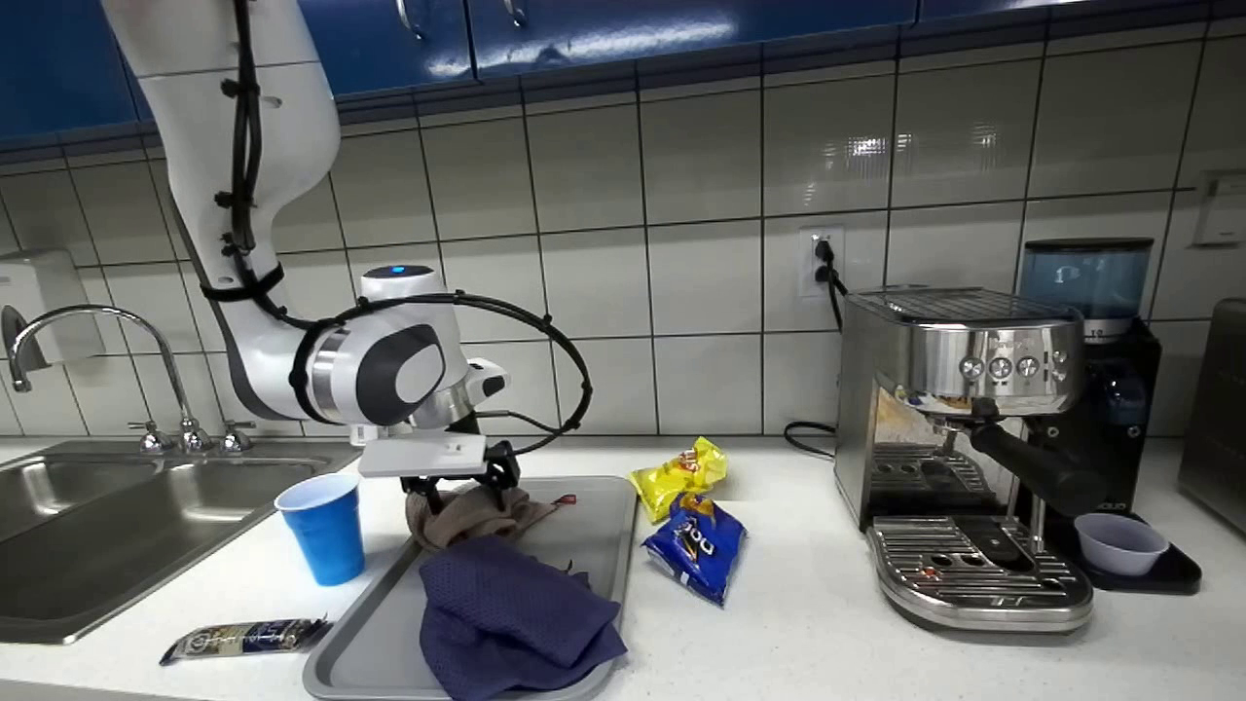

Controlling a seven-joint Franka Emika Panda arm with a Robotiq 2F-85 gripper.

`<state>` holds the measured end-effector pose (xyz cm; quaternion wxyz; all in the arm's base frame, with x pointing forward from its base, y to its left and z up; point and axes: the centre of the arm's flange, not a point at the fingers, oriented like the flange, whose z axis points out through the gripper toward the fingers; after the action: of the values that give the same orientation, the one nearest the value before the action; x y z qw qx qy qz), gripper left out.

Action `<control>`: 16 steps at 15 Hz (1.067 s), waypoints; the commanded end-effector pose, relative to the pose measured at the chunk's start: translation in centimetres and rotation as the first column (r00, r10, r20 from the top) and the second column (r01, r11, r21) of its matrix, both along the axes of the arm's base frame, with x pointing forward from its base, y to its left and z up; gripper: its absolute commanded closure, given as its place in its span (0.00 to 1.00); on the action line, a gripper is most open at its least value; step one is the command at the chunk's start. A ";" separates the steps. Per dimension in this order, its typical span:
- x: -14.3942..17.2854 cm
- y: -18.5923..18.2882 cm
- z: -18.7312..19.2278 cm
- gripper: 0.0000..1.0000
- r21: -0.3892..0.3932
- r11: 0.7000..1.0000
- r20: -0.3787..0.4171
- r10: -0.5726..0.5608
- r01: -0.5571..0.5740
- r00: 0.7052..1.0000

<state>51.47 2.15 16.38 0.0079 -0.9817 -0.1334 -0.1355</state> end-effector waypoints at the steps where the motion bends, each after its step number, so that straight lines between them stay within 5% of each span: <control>1: 1.6 0.2 -0.5 0.00 -0.021 0.999 0.024 -0.027 0.028 0.999; 8: 2.4 -0.7 -0.5 0.01 -0.046 0.998 0.008 -0.047 0.048 0.999; 9: 2.4 -0.7 -0.6 0.26 -0.047 0.998 0.006 -0.049 0.049 0.999; 11: 2.4 -0.9 -0.6 0.29 -0.051 0.997 0.003 -0.051 0.051 0.999; 16: 2.4 -1.1 -0.7 0.67 -0.060 0.997 -0.008 -0.059 0.058 0.998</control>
<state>53.23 0.78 15.72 -0.0177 -0.9841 -0.1141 -0.1352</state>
